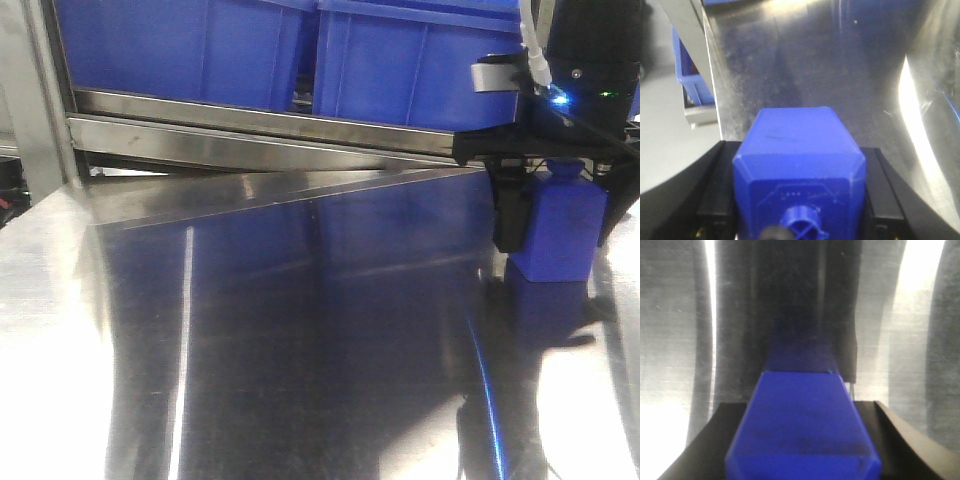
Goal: Pick and sort blue part to right shelf
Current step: 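Lift the blue part with the right gripper and retract both arms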
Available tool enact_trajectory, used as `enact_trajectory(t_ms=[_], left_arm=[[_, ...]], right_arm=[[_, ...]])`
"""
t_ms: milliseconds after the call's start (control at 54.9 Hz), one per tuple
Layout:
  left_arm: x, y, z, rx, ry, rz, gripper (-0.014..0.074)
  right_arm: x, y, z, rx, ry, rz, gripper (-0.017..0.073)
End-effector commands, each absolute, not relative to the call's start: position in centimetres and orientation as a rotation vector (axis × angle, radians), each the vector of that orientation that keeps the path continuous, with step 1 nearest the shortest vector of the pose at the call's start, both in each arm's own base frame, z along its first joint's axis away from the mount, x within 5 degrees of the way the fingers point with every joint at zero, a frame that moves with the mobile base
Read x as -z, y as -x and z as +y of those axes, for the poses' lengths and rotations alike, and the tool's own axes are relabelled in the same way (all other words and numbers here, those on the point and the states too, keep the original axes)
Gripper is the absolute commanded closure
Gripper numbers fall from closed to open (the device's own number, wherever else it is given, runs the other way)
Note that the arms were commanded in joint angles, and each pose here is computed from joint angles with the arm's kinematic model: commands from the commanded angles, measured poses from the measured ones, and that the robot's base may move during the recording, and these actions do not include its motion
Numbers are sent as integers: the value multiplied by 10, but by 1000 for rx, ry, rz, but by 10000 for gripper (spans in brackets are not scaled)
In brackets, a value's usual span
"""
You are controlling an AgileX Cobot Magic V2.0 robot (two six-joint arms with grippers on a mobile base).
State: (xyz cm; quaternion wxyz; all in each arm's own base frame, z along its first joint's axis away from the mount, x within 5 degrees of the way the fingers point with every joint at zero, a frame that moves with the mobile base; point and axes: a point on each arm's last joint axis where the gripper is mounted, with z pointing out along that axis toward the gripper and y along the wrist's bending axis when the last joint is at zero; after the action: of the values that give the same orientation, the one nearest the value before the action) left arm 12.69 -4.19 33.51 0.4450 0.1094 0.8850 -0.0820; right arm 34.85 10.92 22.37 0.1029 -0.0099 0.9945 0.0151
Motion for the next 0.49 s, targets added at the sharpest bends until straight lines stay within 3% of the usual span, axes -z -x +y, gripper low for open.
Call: enact_trajectory(t_ms=[0, 474], left_arm=[[-339, -121, -38, 214, -252, 2031, 258], [-310, -50, -5, 96, -144, 1691, 258]], right_arm=[[-258, -345, 105, -51, 43, 2822, 259], [-292, -281, 84, -86, 200, 2547, 259]])
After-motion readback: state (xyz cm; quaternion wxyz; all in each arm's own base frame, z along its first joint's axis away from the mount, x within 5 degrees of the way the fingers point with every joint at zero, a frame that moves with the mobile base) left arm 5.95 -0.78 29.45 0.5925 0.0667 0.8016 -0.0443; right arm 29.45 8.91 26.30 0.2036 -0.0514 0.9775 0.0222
